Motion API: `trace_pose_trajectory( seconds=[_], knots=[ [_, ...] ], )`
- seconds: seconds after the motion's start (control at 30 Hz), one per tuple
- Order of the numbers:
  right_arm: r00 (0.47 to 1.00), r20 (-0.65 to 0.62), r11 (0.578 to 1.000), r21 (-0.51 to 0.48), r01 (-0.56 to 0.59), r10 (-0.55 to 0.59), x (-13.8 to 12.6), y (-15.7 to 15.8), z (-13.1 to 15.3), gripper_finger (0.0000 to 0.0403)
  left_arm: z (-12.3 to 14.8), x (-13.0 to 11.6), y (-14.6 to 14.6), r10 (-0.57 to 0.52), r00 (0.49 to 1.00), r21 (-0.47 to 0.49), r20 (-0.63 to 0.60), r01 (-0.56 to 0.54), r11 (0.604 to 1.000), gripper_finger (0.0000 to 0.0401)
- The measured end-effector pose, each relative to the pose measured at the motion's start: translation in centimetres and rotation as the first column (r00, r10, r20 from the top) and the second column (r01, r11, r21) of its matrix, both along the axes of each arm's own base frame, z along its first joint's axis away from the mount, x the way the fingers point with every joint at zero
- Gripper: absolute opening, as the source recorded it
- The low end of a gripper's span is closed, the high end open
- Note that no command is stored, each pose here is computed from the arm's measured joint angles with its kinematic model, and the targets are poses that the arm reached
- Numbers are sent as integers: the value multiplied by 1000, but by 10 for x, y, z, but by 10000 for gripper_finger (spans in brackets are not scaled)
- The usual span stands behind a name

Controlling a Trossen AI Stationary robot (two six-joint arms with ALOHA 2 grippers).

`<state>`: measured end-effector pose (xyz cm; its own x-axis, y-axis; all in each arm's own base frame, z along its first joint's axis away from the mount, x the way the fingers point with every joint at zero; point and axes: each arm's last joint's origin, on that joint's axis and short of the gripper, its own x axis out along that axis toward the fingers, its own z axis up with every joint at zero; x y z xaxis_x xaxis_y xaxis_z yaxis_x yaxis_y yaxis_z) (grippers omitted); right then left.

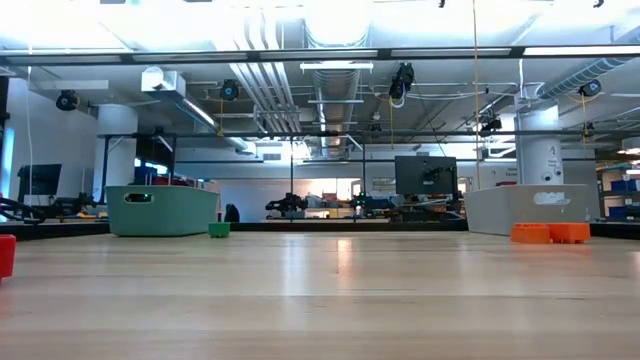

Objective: Sort blocks
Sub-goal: Put the bottom green game piece into the gray bin

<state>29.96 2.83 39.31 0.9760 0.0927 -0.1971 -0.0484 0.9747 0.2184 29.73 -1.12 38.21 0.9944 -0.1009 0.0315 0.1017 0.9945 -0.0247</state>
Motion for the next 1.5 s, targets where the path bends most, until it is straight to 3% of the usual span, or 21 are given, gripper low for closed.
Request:
trace_pose_trajectory(
  seconds=[0.4,0.8,1.13,1.33,1.5],
  knots=[
    [1000,11,1000,3,1,-1,4,0,-1,190,-7,9,0,-1,1000,-10,-12,1,1000,76],
    [1000,3,1000,-17,-3,3,4,0,-2,90,-6,8,-1,-9,1000,-28,-11,9,1000,76],
    [1000,-15,1000,-11,4,-4,4,-1,-4,86,-10,8,1,28,998,-139,-58,-36,990,143],
    [981,-175,996,18,89,-84,-2,-10,-9,86,-15,7,2,75,989,-151,-124,-94,984,177],
    [875,-430,968,4,249,-223,-20,-27,-12,86,-18,-3,5,155,964,-140,-214,-188,972,186]
  ],
)
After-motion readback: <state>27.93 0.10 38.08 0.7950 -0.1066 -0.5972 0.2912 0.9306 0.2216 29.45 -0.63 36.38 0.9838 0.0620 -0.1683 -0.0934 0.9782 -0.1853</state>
